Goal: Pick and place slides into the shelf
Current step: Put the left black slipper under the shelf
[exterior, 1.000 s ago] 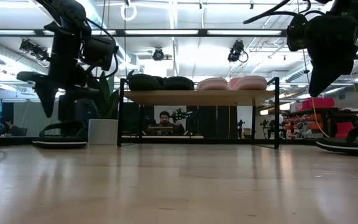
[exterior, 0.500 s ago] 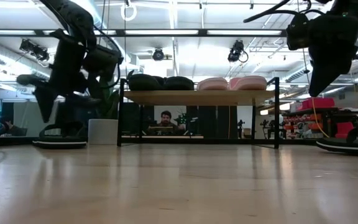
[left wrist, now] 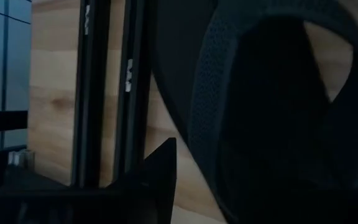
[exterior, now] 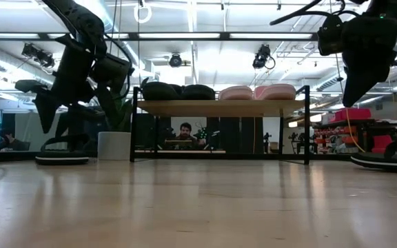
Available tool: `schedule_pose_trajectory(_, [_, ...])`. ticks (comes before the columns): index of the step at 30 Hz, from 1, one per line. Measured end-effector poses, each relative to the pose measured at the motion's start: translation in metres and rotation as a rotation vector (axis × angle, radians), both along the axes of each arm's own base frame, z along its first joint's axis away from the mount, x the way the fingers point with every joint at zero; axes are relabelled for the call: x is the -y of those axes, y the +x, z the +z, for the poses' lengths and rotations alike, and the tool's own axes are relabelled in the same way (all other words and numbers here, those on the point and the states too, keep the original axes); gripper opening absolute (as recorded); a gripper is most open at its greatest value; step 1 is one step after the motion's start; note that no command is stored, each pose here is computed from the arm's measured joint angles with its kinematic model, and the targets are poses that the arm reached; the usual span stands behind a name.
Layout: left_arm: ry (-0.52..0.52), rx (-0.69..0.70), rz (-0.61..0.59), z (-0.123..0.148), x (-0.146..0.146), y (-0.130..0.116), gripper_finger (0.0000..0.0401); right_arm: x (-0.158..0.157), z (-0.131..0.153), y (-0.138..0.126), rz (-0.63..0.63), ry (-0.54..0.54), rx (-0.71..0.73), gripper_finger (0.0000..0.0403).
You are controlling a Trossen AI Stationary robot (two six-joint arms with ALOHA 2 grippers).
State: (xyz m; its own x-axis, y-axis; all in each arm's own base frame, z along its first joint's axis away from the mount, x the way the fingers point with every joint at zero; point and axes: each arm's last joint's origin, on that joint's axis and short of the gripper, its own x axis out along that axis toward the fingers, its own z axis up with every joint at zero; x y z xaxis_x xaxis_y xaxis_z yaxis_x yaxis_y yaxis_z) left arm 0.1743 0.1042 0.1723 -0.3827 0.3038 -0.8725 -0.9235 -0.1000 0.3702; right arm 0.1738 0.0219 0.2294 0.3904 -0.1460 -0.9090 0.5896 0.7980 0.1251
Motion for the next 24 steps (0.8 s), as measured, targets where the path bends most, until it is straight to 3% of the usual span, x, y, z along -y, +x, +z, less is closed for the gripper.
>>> schedule_pose_trajectory(11, [0.074, -0.014, -0.003, 0.000, -0.005, 0.000, 0.0122, 0.000, 0.000, 0.000, -0.006, 0.002, 0.001, 0.0087])
schedule_pose_trajectory(24, [0.044, -0.022, -0.010, -0.001, -0.020, -0.007, 0.0112, 0.000, 0.000, 0.000, -0.007, 0.004, 0.006, 0.0087])
